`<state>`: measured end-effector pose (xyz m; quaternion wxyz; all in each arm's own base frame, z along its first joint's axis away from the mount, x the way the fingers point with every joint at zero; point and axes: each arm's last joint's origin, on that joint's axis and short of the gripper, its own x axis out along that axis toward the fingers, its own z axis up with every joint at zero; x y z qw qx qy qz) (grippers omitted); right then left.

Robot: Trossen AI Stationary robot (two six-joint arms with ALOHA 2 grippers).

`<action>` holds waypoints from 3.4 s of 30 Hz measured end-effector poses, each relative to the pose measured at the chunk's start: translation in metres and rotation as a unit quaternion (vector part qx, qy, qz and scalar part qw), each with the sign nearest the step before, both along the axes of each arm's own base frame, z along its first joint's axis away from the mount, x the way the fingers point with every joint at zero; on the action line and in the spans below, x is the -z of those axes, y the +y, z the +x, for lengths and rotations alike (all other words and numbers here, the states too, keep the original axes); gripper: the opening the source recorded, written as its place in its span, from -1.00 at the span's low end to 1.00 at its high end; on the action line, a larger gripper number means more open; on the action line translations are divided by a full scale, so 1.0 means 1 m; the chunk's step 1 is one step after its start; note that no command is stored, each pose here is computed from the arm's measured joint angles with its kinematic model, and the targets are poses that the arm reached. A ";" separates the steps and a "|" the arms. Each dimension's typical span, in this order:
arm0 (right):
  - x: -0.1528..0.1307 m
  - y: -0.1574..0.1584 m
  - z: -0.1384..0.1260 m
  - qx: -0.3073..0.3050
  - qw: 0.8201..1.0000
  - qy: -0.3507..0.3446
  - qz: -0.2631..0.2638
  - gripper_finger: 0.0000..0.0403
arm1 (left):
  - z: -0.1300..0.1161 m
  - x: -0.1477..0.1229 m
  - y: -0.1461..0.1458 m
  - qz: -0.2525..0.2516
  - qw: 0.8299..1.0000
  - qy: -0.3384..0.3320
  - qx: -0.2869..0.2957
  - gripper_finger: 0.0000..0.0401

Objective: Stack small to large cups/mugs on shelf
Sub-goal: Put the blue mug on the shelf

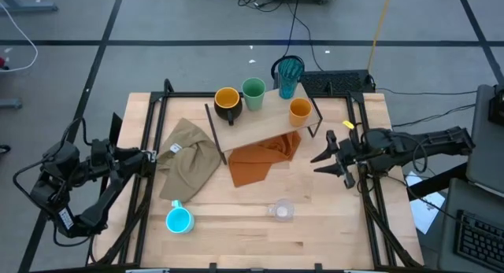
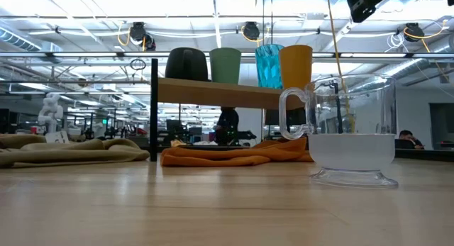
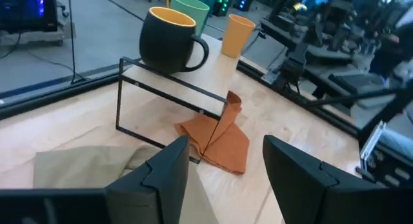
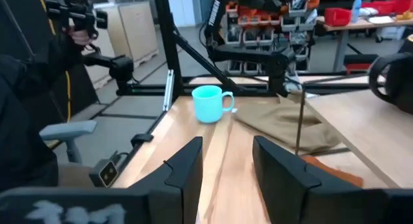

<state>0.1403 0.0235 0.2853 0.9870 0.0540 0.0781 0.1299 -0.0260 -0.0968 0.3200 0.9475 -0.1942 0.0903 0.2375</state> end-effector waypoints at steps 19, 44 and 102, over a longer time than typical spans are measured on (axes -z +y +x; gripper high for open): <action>0.004 0.002 0.003 -0.006 1.000 -0.022 0.003 -0.37 | 0.036 -0.025 -0.030 0.107 0.984 -0.071 0.127 0.00; 0.001 0.003 0.010 -0.002 0.999 -0.031 0.045 -0.37 | -0.048 -0.091 0.030 0.227 0.946 0.227 -0.043 0.00; 0.006 0.011 0.029 -0.009 0.999 -0.046 0.009 -0.37 | 0.113 -0.010 0.122 -0.138 0.869 0.392 0.270 0.00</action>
